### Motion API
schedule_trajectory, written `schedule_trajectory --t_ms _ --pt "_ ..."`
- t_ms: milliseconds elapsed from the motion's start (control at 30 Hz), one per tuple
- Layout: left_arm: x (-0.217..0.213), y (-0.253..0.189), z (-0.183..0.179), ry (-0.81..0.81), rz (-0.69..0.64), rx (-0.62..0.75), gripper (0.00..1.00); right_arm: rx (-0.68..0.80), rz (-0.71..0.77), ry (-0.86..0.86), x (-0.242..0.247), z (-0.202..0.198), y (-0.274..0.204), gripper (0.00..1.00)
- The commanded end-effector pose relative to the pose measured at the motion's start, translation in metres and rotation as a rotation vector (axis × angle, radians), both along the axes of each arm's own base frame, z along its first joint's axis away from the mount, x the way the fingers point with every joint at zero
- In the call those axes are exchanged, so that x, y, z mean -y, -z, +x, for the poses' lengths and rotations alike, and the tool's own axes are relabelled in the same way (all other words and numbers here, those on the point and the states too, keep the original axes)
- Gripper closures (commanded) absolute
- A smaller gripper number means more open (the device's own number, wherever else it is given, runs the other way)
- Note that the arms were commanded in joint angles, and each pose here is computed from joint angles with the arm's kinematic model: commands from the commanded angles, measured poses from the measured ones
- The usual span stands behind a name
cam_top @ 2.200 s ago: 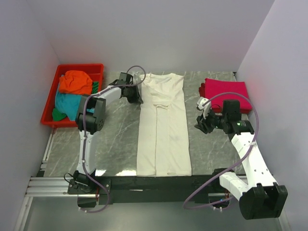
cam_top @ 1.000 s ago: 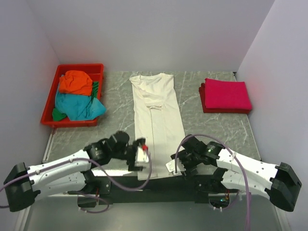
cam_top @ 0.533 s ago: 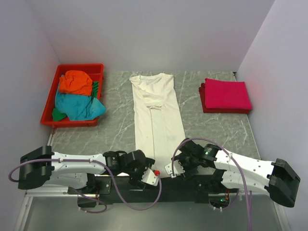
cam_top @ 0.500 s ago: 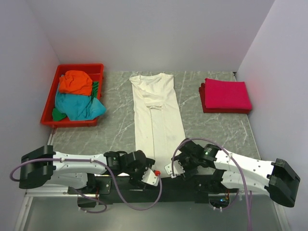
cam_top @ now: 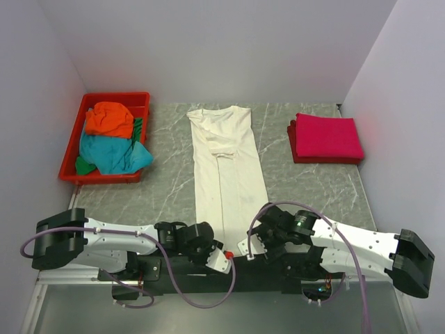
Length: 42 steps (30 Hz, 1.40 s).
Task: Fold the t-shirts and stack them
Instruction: Fold the tshirt
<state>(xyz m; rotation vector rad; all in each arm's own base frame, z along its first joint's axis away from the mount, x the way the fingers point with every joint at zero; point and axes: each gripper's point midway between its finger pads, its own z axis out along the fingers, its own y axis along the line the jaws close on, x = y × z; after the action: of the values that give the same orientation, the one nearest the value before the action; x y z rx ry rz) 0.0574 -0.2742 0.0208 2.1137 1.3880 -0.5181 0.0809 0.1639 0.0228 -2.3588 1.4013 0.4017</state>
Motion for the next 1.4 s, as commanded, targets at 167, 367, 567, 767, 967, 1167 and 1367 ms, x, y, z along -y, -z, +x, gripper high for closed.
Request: schedule_trajectory --t_ms 167,367,567,767,967,1167,1367 --pt "-0.002 -0.003 0.036 -0.096 0.010 0.144 0.70 0.034 -0.068 0.004 0.006 0.000 0.003 0.30" --pt "0.004 -0.020 0.037 -0.109 -0.068 0.155 0.75 0.058 -0.106 0.006 0.008 0.000 0.008 0.30" --pt "0.002 -0.023 0.040 -0.122 -0.080 0.157 0.78 0.063 -0.133 0.034 0.005 0.005 0.009 0.43" --pt "0.001 -0.022 0.041 -0.121 -0.073 0.159 0.88 0.041 -0.133 0.055 0.003 0.004 0.009 0.71" --pt "0.007 -0.038 0.041 -0.117 -0.145 0.164 0.99 0.049 -0.063 0.082 -0.005 0.005 -0.005 0.97" --pt "0.006 -0.057 0.040 -0.112 -0.202 0.151 0.99 0.041 -0.012 0.138 -0.008 0.011 -0.013 0.99" --pt "0.006 -0.065 0.015 -0.061 -0.216 0.026 0.53 0.032 -0.019 0.130 -0.010 0.010 -0.012 0.99"
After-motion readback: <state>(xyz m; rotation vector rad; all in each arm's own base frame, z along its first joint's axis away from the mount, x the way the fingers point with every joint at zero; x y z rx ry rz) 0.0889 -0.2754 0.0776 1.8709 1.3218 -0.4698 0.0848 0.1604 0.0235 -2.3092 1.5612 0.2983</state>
